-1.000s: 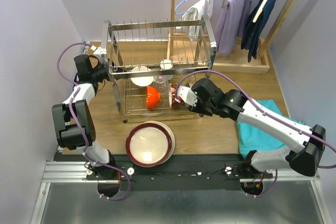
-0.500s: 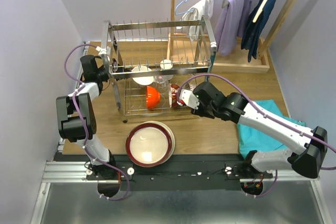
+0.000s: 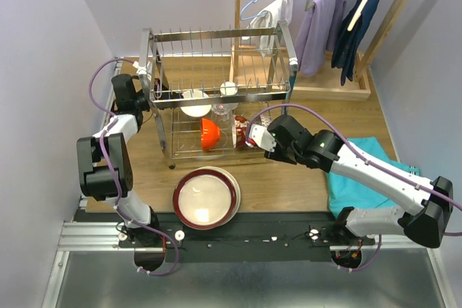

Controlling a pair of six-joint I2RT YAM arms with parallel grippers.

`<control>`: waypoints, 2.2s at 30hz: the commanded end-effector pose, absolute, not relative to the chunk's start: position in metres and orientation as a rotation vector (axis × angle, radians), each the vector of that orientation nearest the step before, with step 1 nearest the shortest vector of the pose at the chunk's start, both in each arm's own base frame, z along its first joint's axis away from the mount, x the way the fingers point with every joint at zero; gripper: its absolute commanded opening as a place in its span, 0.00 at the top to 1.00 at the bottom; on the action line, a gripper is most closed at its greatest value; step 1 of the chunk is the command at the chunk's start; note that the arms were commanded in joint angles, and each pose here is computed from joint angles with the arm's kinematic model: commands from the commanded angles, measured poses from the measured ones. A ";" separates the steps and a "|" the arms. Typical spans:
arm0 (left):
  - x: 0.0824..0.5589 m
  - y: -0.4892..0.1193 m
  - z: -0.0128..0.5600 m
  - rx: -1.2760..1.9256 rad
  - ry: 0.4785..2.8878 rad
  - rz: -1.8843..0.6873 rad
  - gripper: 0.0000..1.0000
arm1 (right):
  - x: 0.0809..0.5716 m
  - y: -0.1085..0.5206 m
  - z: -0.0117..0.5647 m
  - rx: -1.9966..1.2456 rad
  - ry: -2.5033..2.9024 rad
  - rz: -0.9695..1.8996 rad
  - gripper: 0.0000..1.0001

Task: Load the mixed dishes into the dish rack
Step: Grab a bowl with the left arm

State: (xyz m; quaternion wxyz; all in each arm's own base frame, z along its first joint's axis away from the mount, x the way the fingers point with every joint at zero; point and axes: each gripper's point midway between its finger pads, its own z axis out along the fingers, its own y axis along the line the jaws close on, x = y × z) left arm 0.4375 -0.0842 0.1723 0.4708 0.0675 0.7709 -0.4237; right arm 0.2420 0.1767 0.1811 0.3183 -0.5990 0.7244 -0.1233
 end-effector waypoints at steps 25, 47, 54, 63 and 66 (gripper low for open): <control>0.424 -0.067 0.096 0.082 2.235 -0.837 1.00 | 0.245 0.177 0.182 -1.562 1.870 -0.343 0.42; 0.427 -0.078 0.161 0.412 1.859 -0.829 0.39 | 0.251 0.185 0.177 -1.587 1.888 -0.354 0.42; 0.407 -0.093 0.171 0.654 1.754 -0.891 0.35 | 0.253 0.190 0.176 -1.597 1.909 -0.350 0.42; 0.391 -0.091 0.155 1.064 1.637 -0.736 0.31 | 0.256 0.197 0.171 -1.605 1.933 -0.346 0.42; 0.387 -0.091 0.150 1.141 1.595 -0.735 0.30 | 0.258 0.199 0.168 -1.609 1.943 -0.345 0.42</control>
